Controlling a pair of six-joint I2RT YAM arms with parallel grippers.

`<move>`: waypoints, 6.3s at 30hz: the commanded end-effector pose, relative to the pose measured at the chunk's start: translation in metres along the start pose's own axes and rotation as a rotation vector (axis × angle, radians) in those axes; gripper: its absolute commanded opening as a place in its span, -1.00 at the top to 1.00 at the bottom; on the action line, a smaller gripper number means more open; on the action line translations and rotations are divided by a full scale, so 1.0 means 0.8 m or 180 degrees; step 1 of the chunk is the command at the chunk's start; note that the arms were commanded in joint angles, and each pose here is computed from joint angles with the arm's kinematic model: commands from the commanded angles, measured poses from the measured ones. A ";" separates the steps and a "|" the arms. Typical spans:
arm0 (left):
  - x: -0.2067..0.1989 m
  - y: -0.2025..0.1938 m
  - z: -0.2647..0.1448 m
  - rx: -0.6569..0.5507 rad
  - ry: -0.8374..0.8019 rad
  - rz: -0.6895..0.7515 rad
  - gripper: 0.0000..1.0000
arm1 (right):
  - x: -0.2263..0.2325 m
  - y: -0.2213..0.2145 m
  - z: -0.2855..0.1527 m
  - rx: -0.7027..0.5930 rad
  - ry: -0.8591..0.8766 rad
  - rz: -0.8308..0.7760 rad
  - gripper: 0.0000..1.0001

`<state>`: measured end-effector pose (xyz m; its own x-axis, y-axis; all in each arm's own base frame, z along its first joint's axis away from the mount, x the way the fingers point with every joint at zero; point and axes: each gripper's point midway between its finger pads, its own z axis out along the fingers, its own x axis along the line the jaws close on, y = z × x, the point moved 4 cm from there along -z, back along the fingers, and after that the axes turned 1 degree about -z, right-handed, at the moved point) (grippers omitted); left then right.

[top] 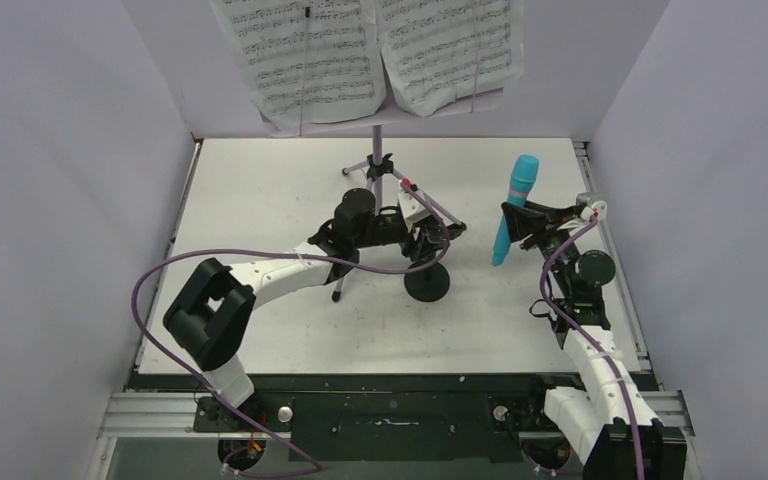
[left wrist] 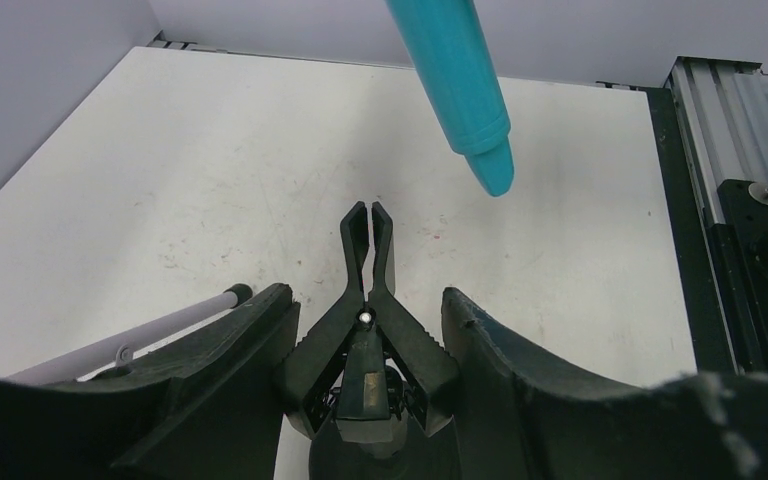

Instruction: Set up the instrument practice props

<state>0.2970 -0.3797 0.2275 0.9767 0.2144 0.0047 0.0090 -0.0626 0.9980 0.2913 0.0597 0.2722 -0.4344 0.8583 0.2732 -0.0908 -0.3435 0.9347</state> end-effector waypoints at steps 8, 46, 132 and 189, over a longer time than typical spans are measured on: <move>-0.025 0.050 -0.048 -0.0156 0.0056 0.0270 0.10 | 0.064 0.046 0.023 -0.0292 0.0606 -0.0199 0.89; -0.085 0.028 -0.177 0.0033 0.0418 0.0366 -0.93 | 0.177 -0.004 -0.015 -0.0846 0.1507 -0.0136 0.89; -0.053 0.014 -0.176 -0.0303 0.0392 0.0287 -0.02 | 0.240 -0.054 0.018 -0.0807 0.1910 -0.0135 0.00; -0.043 -0.004 -0.169 -0.0036 0.0397 0.0253 0.97 | 0.257 -0.026 0.082 0.1157 0.0911 -0.0439 0.71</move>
<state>0.2294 -0.2500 0.2061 0.9414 0.3345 0.0422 -0.0003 -0.1244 0.9922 0.2678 0.2708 0.3046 -0.6853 0.7260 0.0572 0.1673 0.0805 0.9826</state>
